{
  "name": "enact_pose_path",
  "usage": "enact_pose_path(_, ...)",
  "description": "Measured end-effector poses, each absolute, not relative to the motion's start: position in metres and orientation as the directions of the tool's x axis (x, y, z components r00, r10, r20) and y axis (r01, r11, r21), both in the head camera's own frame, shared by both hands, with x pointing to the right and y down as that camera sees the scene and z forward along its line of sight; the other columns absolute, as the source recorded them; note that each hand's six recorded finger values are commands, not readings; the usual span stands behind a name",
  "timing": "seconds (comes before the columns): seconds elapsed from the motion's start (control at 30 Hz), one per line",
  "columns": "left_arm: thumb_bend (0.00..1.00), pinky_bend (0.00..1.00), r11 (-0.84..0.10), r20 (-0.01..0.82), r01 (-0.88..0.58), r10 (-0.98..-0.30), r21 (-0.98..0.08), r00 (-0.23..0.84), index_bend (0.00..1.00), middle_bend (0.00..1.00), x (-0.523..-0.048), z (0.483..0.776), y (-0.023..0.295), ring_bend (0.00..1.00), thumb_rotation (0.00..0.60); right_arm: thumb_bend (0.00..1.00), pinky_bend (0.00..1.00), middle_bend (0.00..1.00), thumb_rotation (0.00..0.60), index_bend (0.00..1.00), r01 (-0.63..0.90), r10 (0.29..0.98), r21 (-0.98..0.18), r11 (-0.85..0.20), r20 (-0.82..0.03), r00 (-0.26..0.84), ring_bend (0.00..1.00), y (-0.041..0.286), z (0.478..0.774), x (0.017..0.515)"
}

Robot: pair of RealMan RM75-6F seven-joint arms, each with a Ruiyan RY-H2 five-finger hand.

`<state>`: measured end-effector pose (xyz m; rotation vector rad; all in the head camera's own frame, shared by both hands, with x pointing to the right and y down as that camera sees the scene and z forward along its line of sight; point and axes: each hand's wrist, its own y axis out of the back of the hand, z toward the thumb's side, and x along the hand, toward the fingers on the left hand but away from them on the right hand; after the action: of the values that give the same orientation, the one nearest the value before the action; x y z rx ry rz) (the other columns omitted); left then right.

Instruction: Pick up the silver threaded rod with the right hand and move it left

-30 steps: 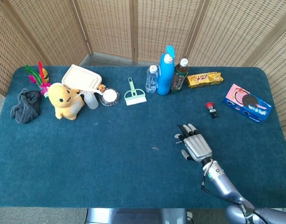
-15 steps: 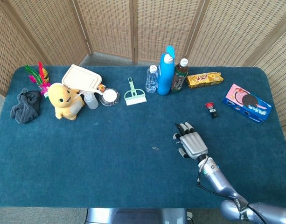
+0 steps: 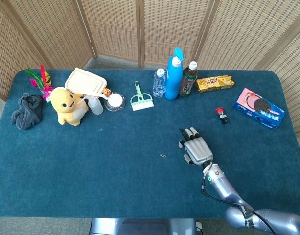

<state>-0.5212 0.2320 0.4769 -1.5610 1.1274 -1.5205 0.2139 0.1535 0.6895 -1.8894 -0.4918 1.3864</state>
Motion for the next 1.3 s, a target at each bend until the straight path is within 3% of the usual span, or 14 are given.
enact_pose_path(0.1, 0.37, 0.05, -0.400, 0.409, -0.127, -0.911, -0.908, -0.054, 0.00, 0.00, -0.521, 0.477, 0.232, 0.00, 0.600, 0.45, 0.00, 0.00, 0.600, 0.28, -0.108, 0.663, -0.729, -0.676, -0.665, 0.344, 0.00, 0.155, 0.692, 0.213)
enact_pose_path(0.3, 0.37, 0.05, -0.401, 0.410, -0.130, -0.911, -0.907, -0.053, 0.00, 0.00, -0.521, 0.476, 0.232, 0.00, 0.600, 0.45, 0.00, 0.00, 0.600, 0.28, -0.107, 0.654, -0.720, -0.685, -0.674, 0.344, 0.00, 0.155, 0.694, 0.210)
enact_pose_path(0.57, 0.37, 0.05, -0.403, 0.413, -0.132, -0.909, -0.906, -0.054, 0.00, 0.00, -0.522, 0.477, 0.232, 0.00, 0.600, 0.43, 0.00, 0.00, 0.600, 0.39, -0.100, 0.655, -0.721, -0.686, -0.671, 0.348, 0.00, 0.153, 0.694, 0.208)
enact_pose_path(0.63, 0.37, 0.05, -0.402, 0.412, -0.133, -0.910, -0.906, -0.054, 0.00, 0.00, -0.522, 0.477, 0.232, 0.00, 0.600, 0.38, 0.00, 0.00, 0.600, 0.36, -0.101, 0.655, -0.722, -0.684, -0.670, 0.350, 0.00, 0.153, 0.693, 0.207)
enact_pose_path(0.77, 0.37, 0.05, -0.404, 0.414, -0.135, -0.909, -0.905, -0.054, 0.00, 0.00, -0.522, 0.477, 0.233, 0.00, 0.600, 0.26, 0.00, 0.00, 0.600, 0.19, -0.108, 0.652, -0.721, -0.685, -0.672, 0.351, 0.00, 0.153, 0.694, 0.206)
enact_pose_path(0.87, 0.37, 0.05, -0.404, 0.414, -0.136, -0.909, -0.905, -0.054, 0.00, 0.00, -0.522, 0.476, 0.233, 0.00, 0.600, 0.23, 0.00, 0.00, 0.600, 0.18, -0.114, 0.650, -0.720, -0.685, -0.675, 0.349, 0.00, 0.153, 0.694, 0.206)
enact_pose_path(1.1, 0.37, 0.05, -0.404, 0.414, -0.141, -0.909, -0.904, -0.052, 0.00, 0.00, -0.522, 0.476, 0.232, 0.00, 0.600, 0.23, 0.00, 0.00, 0.600, 0.23, -0.118, 0.653, -0.724, -0.680, -0.671, 0.350, 0.00, 0.153, 0.692, 0.204)
enact_pose_path(1.3, 0.37, 0.05, -0.406, 0.416, -0.143, -0.908, -0.903, -0.050, 0.00, 0.00, -0.522, 0.476, 0.233, 0.00, 0.600, 0.33, 0.00, 0.00, 0.600, 0.37, -0.123, 0.656, -0.726, -0.676, -0.670, 0.348, 0.00, 0.152, 0.691, 0.202)
